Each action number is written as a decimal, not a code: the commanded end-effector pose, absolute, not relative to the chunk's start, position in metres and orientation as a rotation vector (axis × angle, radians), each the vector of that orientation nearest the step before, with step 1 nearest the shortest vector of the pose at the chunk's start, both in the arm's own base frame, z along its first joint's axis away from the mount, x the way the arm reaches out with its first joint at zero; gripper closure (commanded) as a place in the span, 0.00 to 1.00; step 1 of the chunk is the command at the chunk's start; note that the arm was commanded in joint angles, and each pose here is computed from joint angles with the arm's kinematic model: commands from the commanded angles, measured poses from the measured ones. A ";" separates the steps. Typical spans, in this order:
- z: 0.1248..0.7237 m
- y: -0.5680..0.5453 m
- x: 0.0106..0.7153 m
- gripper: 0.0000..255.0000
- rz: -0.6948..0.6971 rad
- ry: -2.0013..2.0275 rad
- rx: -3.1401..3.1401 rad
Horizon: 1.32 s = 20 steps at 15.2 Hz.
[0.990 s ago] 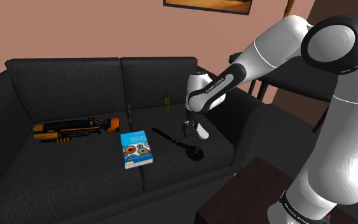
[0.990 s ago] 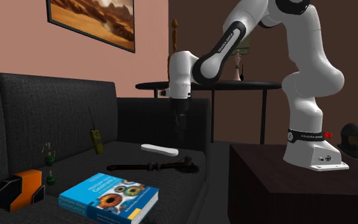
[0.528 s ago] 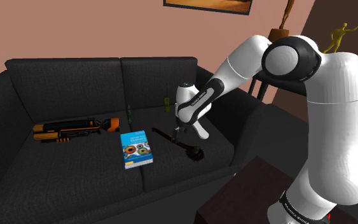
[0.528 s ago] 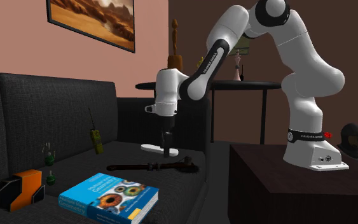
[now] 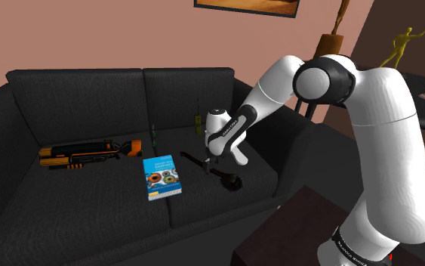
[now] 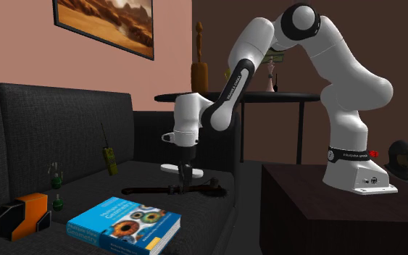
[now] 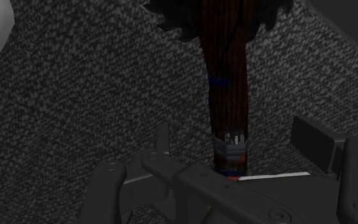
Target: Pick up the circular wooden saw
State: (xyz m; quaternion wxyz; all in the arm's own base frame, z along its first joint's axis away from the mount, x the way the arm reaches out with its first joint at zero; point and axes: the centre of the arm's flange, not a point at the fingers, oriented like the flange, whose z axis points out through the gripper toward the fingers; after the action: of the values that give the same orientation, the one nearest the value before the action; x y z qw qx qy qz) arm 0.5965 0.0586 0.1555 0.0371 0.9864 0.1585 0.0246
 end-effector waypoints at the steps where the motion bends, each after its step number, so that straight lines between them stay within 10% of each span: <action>1: 0.149 0.059 0.597 0.00 0.076 0.486 3.028; 2: 0.149 0.059 0.597 0.00 0.076 0.486 3.028; 3: 0.150 0.059 0.598 1.00 0.076 0.486 3.028; 20: 0.191 0.059 0.597 1.00 0.076 0.486 3.028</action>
State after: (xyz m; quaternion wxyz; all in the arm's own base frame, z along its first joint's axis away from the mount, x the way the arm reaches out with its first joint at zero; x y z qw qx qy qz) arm 0.5965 0.0585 0.1860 0.0372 0.9864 0.1584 0.0247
